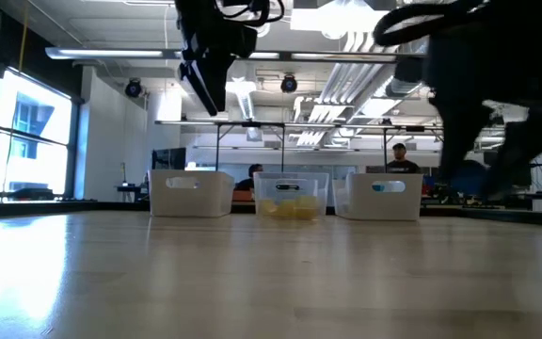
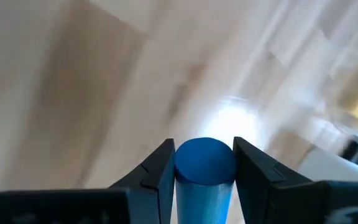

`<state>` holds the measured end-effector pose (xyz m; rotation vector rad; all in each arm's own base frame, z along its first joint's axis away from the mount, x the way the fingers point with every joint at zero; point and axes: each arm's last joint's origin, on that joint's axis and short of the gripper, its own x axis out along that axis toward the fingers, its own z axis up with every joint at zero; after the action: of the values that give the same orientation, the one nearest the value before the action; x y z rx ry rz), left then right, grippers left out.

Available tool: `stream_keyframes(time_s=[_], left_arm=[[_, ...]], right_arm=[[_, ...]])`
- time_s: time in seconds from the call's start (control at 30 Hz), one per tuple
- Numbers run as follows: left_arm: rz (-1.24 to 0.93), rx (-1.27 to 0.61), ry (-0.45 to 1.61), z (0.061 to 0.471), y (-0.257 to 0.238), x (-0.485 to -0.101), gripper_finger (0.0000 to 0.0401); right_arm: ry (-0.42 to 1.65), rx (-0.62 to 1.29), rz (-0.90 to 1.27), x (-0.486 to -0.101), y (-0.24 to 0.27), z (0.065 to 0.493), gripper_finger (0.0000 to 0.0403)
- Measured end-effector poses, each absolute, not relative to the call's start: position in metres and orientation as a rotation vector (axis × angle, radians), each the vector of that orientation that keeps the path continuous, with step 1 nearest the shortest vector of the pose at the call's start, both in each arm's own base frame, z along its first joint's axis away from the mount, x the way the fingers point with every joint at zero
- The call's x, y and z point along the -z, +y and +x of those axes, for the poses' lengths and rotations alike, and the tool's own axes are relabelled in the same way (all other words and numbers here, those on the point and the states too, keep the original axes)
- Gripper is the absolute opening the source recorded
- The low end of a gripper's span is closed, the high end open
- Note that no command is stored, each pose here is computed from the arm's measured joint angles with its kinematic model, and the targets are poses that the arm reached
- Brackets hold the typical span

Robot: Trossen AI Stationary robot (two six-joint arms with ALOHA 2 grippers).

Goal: Sort & place blocks by color
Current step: Put the blue block into the right white bin

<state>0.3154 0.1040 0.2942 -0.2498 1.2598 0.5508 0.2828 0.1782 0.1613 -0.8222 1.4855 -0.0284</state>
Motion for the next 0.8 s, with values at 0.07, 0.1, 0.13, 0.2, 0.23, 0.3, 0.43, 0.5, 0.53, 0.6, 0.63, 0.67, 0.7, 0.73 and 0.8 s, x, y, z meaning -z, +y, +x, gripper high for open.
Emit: stream_keyframes(time_s=[0.07,0.1,0.13,0.2,0.23,0.3,0.43,0.5,0.53,0.6,0.63,0.67,0.7,0.73,0.8], left_arm=[[-0.224,-0.571,1.265,0.315,0.103,-0.294,0.0213],[-0.207,-0.578,1.269,0.315,0.102,-0.294,0.0213],[-0.193,-0.583,1.275,0.315,0.101,-0.294,0.0213],[-0.177,-0.578,1.284,0.313,0.1,-0.295,0.0213],[-0.175,-0.577,1.28,0.313,0.1,-0.296,0.0213],[-0.175,-0.575,1.269,0.31,0.099,-0.301,0.0213],[-0.176,-0.574,1.25,0.304,0.097,-0.308,0.0213],[-0.171,-0.57,1.239,0.301,0.096,-0.313,0.0213],[-0.17,-0.566,1.232,0.299,0.095,-0.315,0.0213],[-0.163,-0.56,1.217,0.295,0.093,-0.317,0.0213],[-0.161,-0.559,1.219,0.292,0.092,-0.316,0.0213],[-0.161,-0.557,1.221,0.289,0.09,-0.315,0.0213],[-0.162,-0.554,1.217,0.286,0.089,-0.314,0.0213],[-0.166,-0.556,1.219,0.282,0.087,-0.313,0.0213],[-0.176,-0.564,1.216,0.273,0.085,-0.311,0.0213]], right_arm=[[1.487,0.083,-0.823,-0.165,0.162,0.291,0.0107],[1.489,0.106,-0.819,-0.167,0.153,0.296,0.0107],[1.491,0.132,-0.817,-0.17,0.143,0.3,0.0107],[1.499,0.178,-0.799,-0.176,0.122,0.308,0.0107],[1.5,0.204,-0.792,-0.179,0.112,0.31,0.0107],[1.499,0.26,-0.776,-0.188,0.091,0.315,0.0107],[1.486,0.366,-0.725,-0.207,0.048,0.32,0.0107],[1.476,0.416,-0.678,-0.215,0.027,0.321,0.0107],[1.47,0.441,-0.655,-0.219,0.017,0.321,0.0107],[1.461,0.485,-0.609,-0.226,-0.004,0.32,0.0107],[1.448,0.509,-0.586,-0.229,-0.013,0.32,0.0107],[1.437,0.535,-0.566,-0.232,-0.023,0.32,0.0107],[1.429,0.56,-0.555,-0.235,-0.032,0.319,0.0107],[1.415,0.585,-0.545,-0.239,-0.041,0.318,0.0107],[1.387,0.628,-0.526,-0.244,-0.059,0.318,0.0107]])
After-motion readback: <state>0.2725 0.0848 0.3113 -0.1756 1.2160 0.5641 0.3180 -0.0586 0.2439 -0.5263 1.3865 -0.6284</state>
